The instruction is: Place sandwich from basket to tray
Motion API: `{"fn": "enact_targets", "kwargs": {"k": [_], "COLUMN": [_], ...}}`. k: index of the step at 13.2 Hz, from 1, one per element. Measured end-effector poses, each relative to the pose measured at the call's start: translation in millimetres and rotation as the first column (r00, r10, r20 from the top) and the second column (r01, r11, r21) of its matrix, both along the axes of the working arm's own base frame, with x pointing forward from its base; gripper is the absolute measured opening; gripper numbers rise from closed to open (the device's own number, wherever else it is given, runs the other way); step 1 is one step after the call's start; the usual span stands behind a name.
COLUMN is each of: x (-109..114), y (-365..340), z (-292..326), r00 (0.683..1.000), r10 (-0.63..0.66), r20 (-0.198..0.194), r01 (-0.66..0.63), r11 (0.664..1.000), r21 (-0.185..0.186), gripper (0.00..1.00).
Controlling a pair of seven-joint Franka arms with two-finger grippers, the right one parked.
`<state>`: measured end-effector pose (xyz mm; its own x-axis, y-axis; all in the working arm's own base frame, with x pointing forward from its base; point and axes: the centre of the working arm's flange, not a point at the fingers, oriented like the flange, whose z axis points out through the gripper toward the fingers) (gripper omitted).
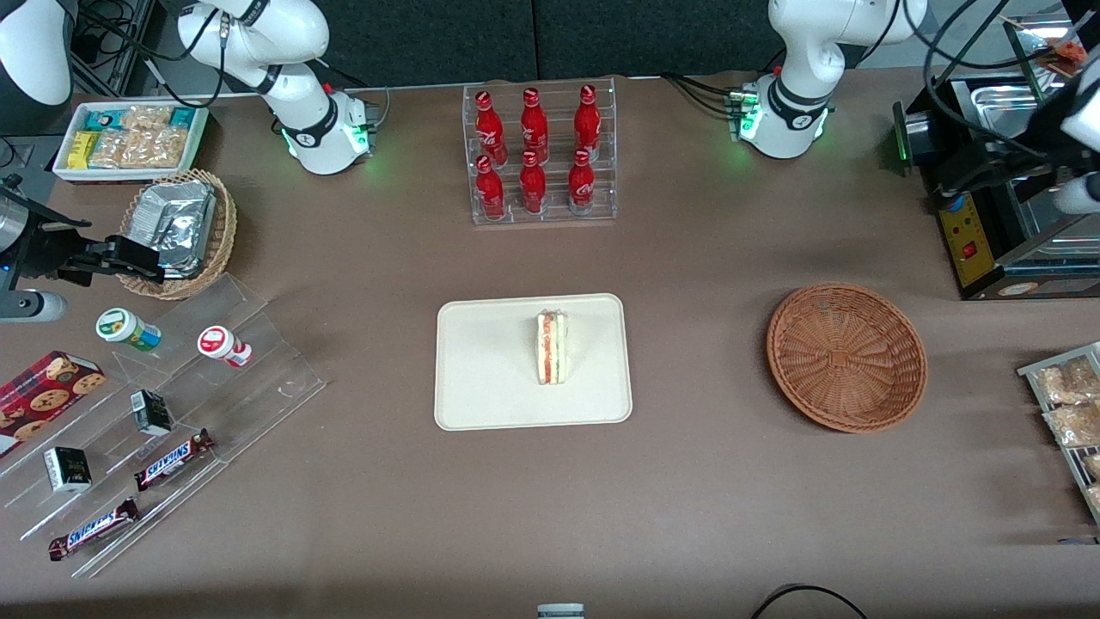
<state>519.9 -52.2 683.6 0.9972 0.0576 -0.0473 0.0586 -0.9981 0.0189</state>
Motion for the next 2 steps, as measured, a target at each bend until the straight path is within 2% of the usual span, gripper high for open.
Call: {"fn": "enact_targets", "kwargs": {"k": [2], "x": [-0.7], "y": [-7.4], "z": [-0.1], "r00": [1.000], "r10": [-0.013], "r20": [0.000], "r01": [0.013], "r11": [1.000], "r21": [0.002], "gripper": [1.00]}}
